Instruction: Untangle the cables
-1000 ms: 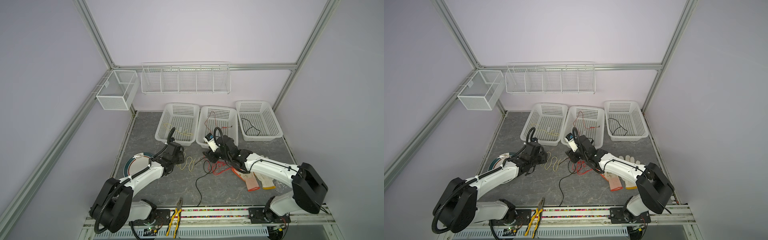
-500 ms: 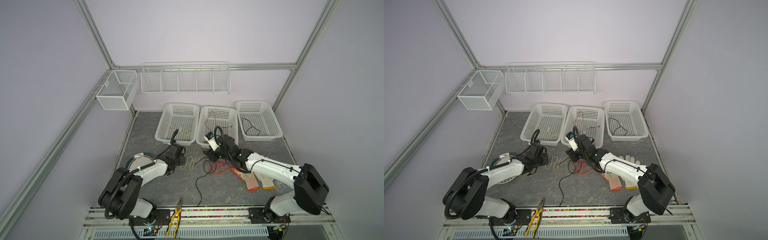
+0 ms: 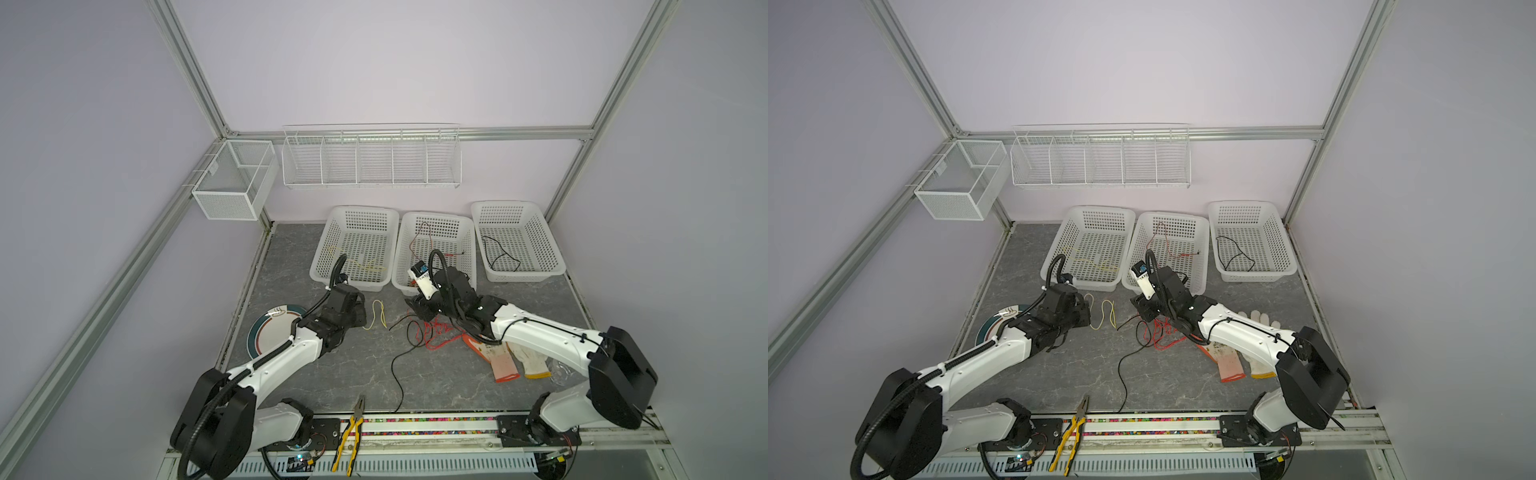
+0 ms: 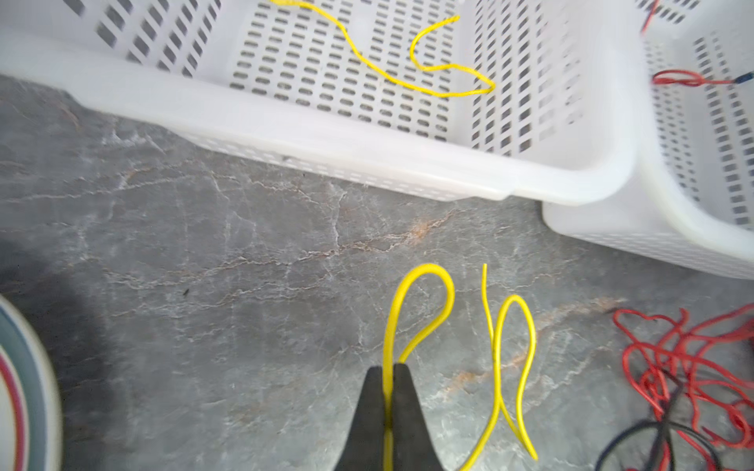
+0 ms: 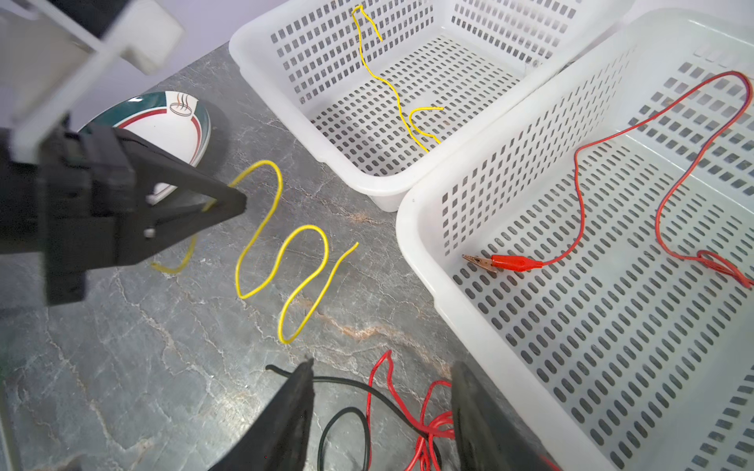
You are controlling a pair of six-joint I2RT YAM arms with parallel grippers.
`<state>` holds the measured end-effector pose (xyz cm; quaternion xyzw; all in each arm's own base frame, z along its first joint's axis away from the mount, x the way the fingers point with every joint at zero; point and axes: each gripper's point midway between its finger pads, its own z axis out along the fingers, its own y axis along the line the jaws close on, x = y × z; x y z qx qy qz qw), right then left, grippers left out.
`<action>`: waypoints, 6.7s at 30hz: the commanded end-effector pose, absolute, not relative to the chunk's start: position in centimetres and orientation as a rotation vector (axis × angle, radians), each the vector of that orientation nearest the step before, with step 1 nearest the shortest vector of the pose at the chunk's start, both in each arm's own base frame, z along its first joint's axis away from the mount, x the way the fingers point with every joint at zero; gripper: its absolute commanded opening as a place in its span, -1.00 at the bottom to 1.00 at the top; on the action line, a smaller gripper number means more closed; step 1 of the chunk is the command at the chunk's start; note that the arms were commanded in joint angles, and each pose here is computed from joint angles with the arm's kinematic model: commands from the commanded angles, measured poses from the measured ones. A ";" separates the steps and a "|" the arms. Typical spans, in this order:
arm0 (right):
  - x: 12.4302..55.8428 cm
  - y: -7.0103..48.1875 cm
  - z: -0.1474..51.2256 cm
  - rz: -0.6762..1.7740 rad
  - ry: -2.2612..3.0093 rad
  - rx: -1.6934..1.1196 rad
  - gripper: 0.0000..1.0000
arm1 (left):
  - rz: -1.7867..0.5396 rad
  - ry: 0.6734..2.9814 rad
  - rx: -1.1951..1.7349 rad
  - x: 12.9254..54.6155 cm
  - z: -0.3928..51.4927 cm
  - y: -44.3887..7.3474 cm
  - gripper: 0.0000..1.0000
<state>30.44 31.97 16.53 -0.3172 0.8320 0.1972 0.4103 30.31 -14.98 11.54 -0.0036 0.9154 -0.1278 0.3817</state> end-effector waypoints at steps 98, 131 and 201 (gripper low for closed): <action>25.3 31.4 12.1 0.687 2.229 -0.955 -0.87 | -0.387 2.182 -0.086 45.6 19.0 -15.0 -0.21; 29.9 24.9 42.3 0.353 1.536 -0.567 -0.87 | -0.432 2.156 -0.043 43.2 18.9 -15.2 -0.20; 49.9 -0.3 19.7 -0.388 1.948 0.261 0.15 | -0.482 2.254 0.079 37.9 15.3 -17.1 -0.17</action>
